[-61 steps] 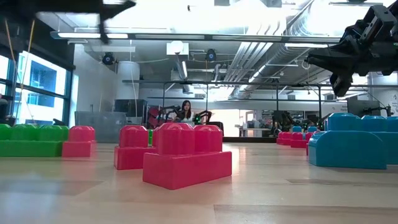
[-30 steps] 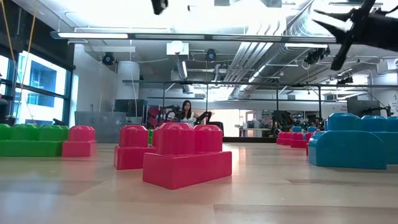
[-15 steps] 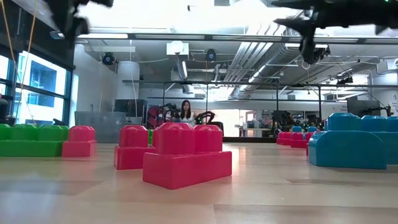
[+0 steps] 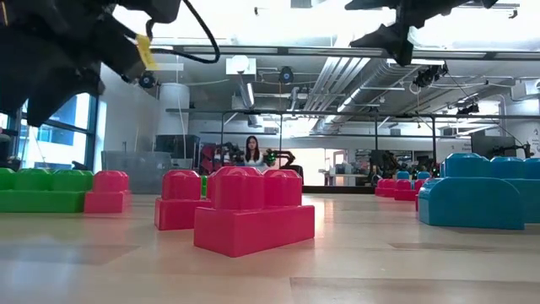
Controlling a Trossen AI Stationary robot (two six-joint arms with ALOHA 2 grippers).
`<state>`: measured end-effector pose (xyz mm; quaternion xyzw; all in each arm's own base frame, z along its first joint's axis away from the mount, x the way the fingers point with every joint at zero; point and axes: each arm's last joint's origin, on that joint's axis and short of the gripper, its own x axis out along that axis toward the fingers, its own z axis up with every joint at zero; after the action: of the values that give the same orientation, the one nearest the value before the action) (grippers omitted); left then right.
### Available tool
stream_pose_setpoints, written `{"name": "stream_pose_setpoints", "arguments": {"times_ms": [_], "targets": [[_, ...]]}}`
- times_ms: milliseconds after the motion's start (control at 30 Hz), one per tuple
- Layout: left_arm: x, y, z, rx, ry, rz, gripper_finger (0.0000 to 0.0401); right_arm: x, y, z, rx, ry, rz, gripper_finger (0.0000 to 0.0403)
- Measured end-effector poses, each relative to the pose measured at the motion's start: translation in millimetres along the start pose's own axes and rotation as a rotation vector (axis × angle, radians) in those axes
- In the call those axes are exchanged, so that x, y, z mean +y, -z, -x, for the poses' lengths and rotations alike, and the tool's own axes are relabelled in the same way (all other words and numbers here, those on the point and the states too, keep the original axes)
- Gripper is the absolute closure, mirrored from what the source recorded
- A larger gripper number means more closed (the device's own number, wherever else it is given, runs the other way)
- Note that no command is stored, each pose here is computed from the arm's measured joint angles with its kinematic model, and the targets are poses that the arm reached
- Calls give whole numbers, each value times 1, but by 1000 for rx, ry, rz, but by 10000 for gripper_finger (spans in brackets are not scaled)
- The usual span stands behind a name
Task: Sort blocks
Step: Put the green game piece into the black bin
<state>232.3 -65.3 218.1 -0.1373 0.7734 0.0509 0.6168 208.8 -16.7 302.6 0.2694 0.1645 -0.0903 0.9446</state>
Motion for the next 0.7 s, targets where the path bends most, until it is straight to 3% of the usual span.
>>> {"name": "stream_pose_setpoints", "arguments": {"times_ms": [200,467,700], "targets": [[-16,0,-24,-56,8,-46,184,-4,7,-3,33,21,-33,179],[0,11,-59,17,-57,36,184,-4,7,-3,35,23,-33,179],[3,7,-73,-34,-11,11,184,-4,7,-3,34,23,-33,179]]}}
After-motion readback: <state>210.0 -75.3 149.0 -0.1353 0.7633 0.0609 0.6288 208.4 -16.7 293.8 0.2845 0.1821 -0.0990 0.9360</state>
